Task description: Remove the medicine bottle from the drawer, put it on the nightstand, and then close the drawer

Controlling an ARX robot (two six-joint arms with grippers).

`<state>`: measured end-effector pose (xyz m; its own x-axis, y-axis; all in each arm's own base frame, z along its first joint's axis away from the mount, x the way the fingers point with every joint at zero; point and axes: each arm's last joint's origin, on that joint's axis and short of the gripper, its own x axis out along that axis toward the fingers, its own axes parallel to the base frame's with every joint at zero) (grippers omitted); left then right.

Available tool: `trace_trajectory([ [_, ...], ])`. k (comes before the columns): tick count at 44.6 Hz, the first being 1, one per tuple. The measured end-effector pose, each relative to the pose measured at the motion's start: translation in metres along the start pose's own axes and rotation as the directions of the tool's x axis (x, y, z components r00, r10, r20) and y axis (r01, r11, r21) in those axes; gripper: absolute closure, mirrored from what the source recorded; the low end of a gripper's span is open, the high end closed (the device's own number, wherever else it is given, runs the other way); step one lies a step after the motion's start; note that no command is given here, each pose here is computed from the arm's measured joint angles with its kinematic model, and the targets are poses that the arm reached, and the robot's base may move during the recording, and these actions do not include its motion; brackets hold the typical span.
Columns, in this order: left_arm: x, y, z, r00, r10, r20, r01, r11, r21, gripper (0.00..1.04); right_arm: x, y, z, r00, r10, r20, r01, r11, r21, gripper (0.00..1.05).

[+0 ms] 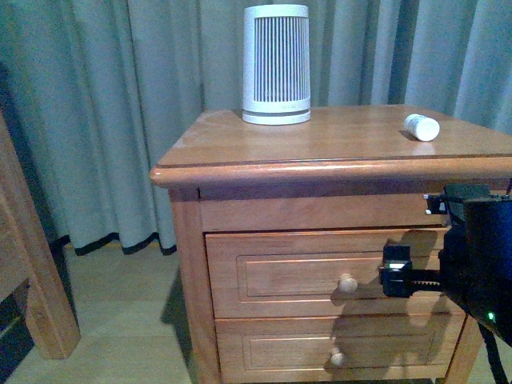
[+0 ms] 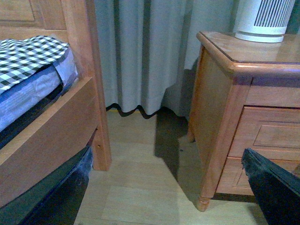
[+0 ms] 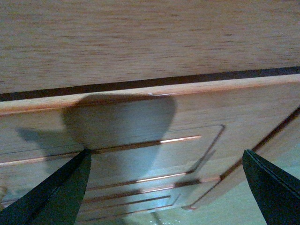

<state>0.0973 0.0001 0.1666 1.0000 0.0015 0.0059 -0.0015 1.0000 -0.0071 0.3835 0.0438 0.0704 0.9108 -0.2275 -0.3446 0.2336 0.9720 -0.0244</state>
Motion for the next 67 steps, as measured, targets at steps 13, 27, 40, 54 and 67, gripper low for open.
trace_trajectory([
  [13,0.0,0.0,0.0,1.0,0.0,0.0,0.0,1.0,0.0,0.07,-0.085,-0.021,0.002,1.0,-0.021,-0.013,0.021,1.0,0.001,0.07],
  [27,0.0,0.0,0.0,1.0,0.0,0.0,0.0,1.0,0.0,0.07,-0.205,-0.089,0.01,0.998,-0.064,-0.03,0.064,0.998,0.01,0.07],
  [40,0.0,0.0,0.0,1.0,0.0,0.0,0.0,1.0,0.0,0.07,-0.283,-0.123,0.033,0.978,-0.05,0.203,0.041,0.998,0.05,0.07],
  [54,0.0,0.0,0.0,1.0,0.0,0.0,0.0,1.0,0.0,0.07,-0.291,-0.119,0.023,0.972,-0.052,0.228,0.029,0.994,0.104,0.07],
  [67,0.0,0.0,0.0,1.0,0.0,0.0,0.0,1.0,0.0,0.07,-0.292,-0.116,0.023,0.963,0.03,0.268,-0.058,0.994,0.096,0.11],
])
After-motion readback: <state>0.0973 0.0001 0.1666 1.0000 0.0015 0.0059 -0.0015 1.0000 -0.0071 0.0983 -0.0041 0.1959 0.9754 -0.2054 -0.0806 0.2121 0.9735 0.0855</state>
